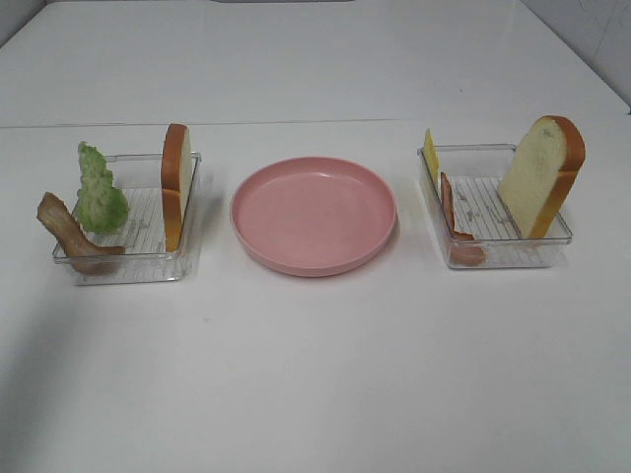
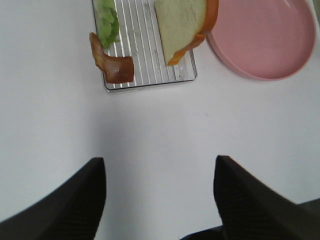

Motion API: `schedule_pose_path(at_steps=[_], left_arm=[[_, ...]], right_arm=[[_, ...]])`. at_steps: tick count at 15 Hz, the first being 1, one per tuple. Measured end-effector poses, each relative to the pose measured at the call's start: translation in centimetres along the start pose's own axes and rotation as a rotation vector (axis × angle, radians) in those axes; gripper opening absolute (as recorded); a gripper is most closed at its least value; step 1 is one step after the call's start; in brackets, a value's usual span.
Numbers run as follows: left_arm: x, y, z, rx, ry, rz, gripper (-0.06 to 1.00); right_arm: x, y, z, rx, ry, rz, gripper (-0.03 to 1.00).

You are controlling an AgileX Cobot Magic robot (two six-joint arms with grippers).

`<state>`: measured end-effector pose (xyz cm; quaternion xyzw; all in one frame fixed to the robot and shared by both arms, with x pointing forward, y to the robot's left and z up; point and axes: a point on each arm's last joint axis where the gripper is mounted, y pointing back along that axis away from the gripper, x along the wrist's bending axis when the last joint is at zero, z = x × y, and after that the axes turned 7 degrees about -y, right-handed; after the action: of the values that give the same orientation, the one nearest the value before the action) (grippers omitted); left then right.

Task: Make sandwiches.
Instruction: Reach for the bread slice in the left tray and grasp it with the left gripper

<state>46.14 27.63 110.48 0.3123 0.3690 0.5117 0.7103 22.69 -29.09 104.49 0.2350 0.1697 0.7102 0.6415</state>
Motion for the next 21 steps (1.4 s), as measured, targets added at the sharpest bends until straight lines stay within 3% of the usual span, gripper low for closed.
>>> schedule_pose_path(at_steps=[3, 6, 9, 11, 15, 21], left_arm=[[-0.4, -4.0, 5.2, 0.144, -0.049, -0.047, 0.60], [-1.3, -6.5, 7.6, 0.185, -0.084, -0.033, 0.60], [-3.3, -11.6, 10.6, 0.287, -0.116, 0.088, 0.60], [-4.4, -13.6, 11.5, 0.307, -0.108, 0.124, 0.60], [-5.5, -16.4, 12.7, 0.312, -0.083, 0.123, 0.60], [-5.3, -20.9, 13.9, 0.309, -0.056, 0.119, 0.60]], right_arm=[[0.0, 0.0, 0.0, 0.000, 0.000, 0.000, 0.76], [0.0, 0.0, 0.0, 0.000, 0.000, 0.000, 0.76], [0.0, 0.0, 0.0, 0.000, 0.000, 0.000, 0.76], [0.0, 0.0, 0.0, 0.000, 0.000, 0.000, 0.76], [0.0, 0.0, 0.0, 0.000, 0.000, 0.000, 0.76], [0.0, 0.0, 0.0, 0.000, 0.000, 0.000, 0.76]])
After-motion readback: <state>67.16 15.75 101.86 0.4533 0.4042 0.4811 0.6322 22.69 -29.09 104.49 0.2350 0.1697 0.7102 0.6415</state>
